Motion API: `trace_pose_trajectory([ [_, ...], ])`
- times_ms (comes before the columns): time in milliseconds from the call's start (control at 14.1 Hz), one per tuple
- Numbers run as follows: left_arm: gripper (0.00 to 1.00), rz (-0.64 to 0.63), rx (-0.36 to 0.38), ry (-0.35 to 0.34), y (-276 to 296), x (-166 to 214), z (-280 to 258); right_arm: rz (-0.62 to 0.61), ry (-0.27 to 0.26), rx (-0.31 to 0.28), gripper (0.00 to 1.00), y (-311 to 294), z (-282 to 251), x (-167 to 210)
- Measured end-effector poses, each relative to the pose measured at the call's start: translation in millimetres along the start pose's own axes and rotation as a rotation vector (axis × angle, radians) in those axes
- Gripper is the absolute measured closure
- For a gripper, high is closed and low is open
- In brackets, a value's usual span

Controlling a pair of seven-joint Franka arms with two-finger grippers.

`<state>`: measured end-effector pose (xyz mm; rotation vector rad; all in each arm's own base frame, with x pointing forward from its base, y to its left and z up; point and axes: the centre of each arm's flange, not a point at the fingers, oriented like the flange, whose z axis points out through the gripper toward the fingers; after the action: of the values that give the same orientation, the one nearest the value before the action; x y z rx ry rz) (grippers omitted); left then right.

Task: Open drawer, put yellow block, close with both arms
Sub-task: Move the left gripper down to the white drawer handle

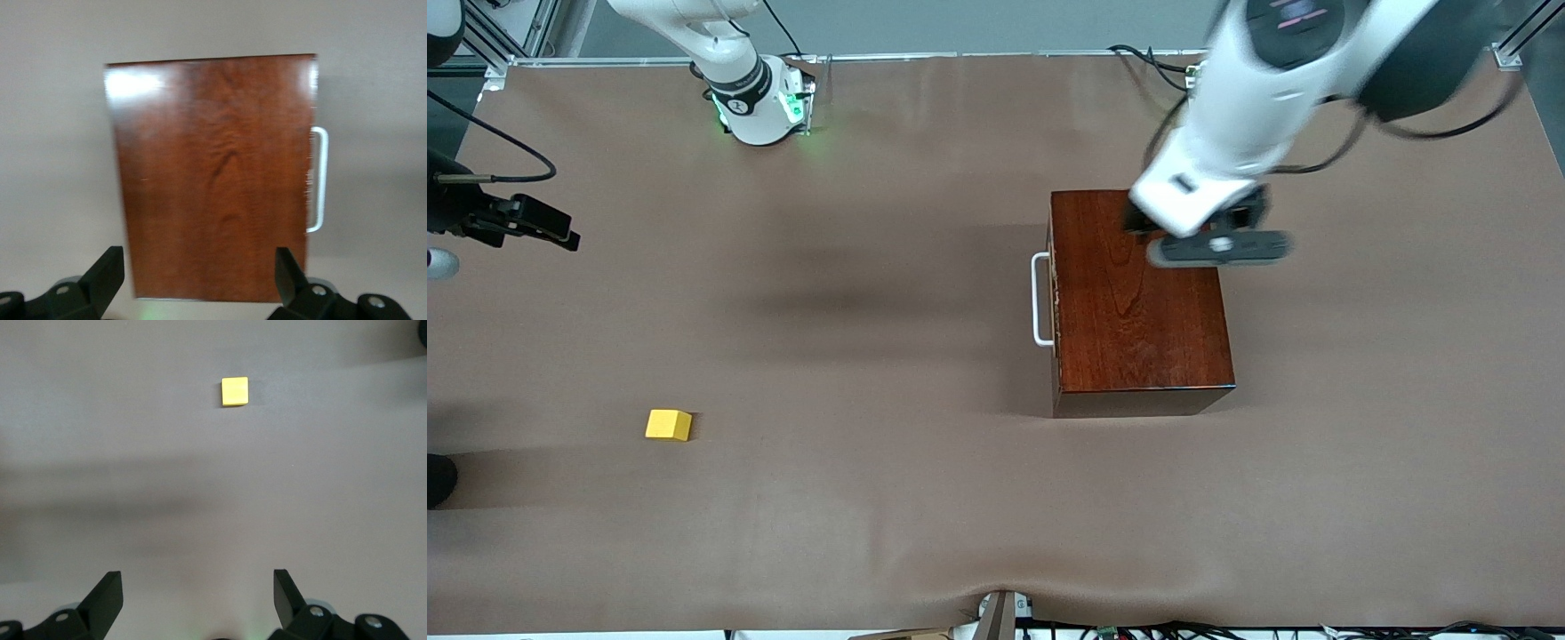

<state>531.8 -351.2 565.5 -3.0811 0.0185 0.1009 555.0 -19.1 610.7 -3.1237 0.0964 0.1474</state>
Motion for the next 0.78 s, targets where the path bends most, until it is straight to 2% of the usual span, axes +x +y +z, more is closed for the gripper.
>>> trace_pose_trajectory([
  [496, 0.00, -0.047, 0.090, 0.046, 122, -19, 77, -0.067, 0.014, -0.001, 0.00, 0, 7, 8],
  [780, 0.00, -0.077, 0.151, 0.109, 169, -32, 115, -0.122, 0.000, -0.003, 0.00, 0, 26, 22],
])
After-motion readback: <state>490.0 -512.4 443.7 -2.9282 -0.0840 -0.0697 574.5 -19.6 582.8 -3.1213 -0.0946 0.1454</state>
